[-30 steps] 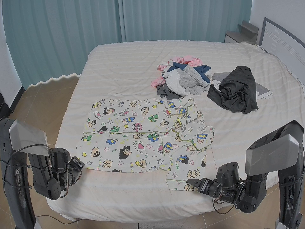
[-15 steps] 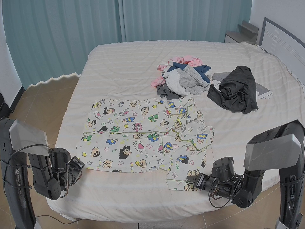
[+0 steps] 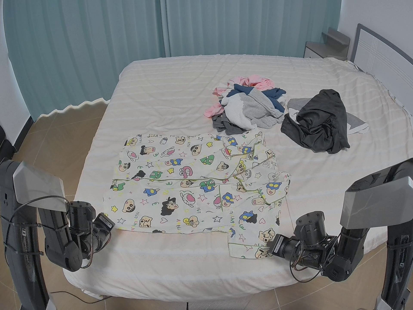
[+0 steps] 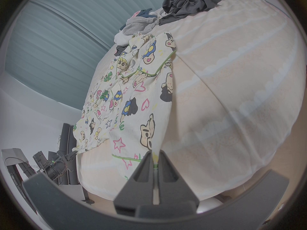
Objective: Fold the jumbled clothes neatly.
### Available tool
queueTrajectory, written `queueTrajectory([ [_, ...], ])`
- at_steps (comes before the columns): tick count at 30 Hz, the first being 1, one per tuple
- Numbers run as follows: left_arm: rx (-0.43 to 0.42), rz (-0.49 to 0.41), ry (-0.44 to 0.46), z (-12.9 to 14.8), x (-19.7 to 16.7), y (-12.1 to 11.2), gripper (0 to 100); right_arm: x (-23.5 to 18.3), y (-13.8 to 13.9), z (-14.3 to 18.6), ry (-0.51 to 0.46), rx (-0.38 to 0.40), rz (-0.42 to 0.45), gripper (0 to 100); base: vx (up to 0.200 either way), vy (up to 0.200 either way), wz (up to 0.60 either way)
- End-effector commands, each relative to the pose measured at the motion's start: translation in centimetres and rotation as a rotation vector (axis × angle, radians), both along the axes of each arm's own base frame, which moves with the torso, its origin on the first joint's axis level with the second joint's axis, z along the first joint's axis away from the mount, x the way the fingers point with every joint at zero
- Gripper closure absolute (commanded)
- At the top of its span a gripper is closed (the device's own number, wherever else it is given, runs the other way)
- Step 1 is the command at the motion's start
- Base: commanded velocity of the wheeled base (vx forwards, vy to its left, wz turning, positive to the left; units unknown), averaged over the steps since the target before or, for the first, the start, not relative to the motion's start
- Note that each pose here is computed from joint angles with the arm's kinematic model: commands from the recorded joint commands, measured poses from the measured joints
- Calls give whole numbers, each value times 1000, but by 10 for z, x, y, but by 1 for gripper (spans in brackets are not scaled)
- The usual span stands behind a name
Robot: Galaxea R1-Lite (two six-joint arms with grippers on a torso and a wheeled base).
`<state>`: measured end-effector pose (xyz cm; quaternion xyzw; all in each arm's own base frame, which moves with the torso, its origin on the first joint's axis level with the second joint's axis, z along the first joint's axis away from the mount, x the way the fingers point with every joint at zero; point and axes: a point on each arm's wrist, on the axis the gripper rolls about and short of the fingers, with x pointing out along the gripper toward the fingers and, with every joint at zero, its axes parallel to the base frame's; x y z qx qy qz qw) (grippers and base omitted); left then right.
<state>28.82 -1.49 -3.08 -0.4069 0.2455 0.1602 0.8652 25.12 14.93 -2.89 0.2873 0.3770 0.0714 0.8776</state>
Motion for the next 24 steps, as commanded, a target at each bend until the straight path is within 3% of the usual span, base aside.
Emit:
queueTrajectory([
  [1, 0, -1, 4, -1, 0, 0, 0, -2, -1, 4, -6, 4, -1, 100, 0, 0, 0],
  [24, -4, -18, -56, -8, 26, -8, 0, -4, 2, 12, -35, 19, 10, 100, 0, 0, 0],
])
